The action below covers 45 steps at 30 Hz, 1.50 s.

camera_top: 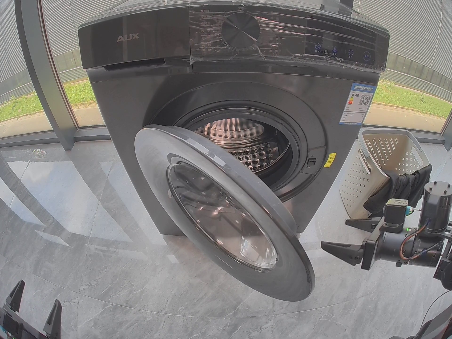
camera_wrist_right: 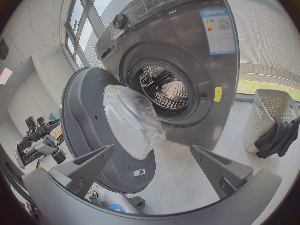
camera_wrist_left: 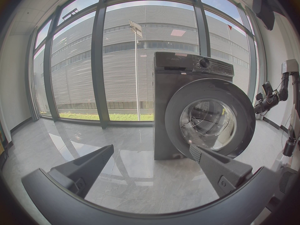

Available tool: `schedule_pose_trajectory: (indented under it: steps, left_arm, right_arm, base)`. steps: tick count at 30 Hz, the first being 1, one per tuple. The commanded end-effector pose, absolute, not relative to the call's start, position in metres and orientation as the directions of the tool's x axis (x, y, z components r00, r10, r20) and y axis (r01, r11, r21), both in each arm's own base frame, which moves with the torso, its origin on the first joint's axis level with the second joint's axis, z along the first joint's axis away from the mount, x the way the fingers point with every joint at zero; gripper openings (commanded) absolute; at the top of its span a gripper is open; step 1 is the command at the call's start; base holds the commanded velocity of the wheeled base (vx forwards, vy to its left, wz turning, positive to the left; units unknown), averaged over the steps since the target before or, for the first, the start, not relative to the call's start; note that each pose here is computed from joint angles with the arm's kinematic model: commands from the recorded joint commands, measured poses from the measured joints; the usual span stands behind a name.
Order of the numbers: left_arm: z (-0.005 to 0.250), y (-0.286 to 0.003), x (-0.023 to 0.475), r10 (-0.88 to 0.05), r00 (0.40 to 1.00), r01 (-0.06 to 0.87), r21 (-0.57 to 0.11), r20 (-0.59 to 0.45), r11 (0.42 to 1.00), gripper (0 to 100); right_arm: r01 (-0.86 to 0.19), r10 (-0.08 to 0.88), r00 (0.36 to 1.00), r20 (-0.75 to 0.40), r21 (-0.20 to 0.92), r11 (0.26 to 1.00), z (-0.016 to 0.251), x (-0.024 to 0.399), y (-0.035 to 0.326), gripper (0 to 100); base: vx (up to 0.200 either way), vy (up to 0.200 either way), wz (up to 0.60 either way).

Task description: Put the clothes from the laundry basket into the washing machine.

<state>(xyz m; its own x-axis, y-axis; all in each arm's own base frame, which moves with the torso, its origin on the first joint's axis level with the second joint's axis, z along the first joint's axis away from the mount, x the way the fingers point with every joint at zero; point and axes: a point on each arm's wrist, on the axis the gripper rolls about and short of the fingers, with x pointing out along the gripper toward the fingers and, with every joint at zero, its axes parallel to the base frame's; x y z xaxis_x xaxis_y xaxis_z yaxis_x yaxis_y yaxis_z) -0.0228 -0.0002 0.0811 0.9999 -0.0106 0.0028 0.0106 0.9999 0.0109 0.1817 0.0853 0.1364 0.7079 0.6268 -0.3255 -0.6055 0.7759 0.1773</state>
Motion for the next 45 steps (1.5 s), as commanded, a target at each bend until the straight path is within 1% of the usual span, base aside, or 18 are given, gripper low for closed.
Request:
schedule_pose_trajectory:
  steps: [1, 6, 12, 18, 22, 24, 27, 32, 36, 40, 45]
  left_arm:
    - [0.077, 0.0, -0.023, -0.011, 1.0, 0.011, 0.011, 0.003, 1.0, 100]
    - [0.077, 0.0, -0.023, -0.011, 1.0, 0.011, 0.011, 0.005, 1.0, 100]
    - [0.077, 0.0, -0.023, -0.011, 1.0, 0.011, 0.011, 0.003, 1.0, 100]
    - [0.077, 0.0, -0.023, -0.011, 1.0, 0.011, 0.011, 0.005, 1.0, 100]
    - [0.077, 0.0, -0.023, -0.011, 1.0, 0.011, 0.011, 0.005, 1.0, 100]
    - [0.077, 0.0, -0.023, -0.011, 1.0, 0.011, 0.011, 0.005, 1.0, 100]
    - [0.077, 0.0, -0.023, -0.011, 1.0, 0.011, 0.011, 0.003, 1.0, 100]
    - [0.077, 0.0, -0.023, -0.011, 1.0, 0.011, 0.011, 0.005, 1.0, 100]
    - [0.077, 0.0, -0.023, -0.011, 1.0, 0.011, 0.011, 0.005, 1.0, 100]
    - [0.077, 0.0, -0.023, -0.011, 1.0, 0.011, 0.011, 0.005, 1.0, 100]
    - [0.077, 0.0, -0.023, -0.011, 1.0, 0.011, 0.011, 0.005, 1.0, 100]
  right_arm:
    - [-0.637, 0.655, 0.642, -0.397, 0.199, 0.745, 0.119, 0.189, 0.102, 100]
    - [-0.681, 0.691, 0.582, -0.43, 0.207, 0.702, 0.111, 0.182, 0.117, 100]
    - [-0.735, 0.733, 0.507, -0.455, 0.216, 0.643, 0.104, 0.162, 0.127, 100]
    - [-0.727, 0.733, 0.529, -0.427, 0.216, 0.651, 0.111, 0.165, 0.125, 100]
    - [-0.719, 0.723, 0.541, -0.43, 0.21, 0.663, 0.111, 0.171, 0.127, 100]
    - [-0.701, 0.703, 0.554, -0.447, 0.205, 0.683, 0.107, 0.18, 0.132, 100]
    - [-0.657, 0.657, 0.591, -0.468, 0.192, 0.729, 0.101, 0.201, 0.141, 100]
    - [-0.591, 0.602, 0.643, -0.474, 0.193, 0.783, 0.088, 0.239, 0.145, 100]
    - [-0.537, 0.547, 0.692, -0.47, 0.17, 0.826, 0.075, 0.262, 0.147, 100]
    - [-0.519, 0.529, 0.699, -0.481, 0.168, 0.838, 0.061, 0.276, 0.148, 100]
    - [-0.542, 0.549, 0.686, -0.477, 0.167, 0.823, 0.06, 0.276, 0.159, 100]
  base:
    - [0.0, 0.0, 0.0]
    - [0.0, 0.0, 0.0]
    - [0.0, 0.0, 0.0]
    - [0.0, 0.0, 0.0]
    - [0.0, 0.0, 0.0]
    - [0.0, 0.0, 0.0]
    - [0.0, 0.0, 0.0]
    - [0.0, 0.0, 0.0]
    - [0.0, 0.0, 0.0]
    - [0.0, 0.0, 0.0]
    - [0.0, 0.0, 0.0]
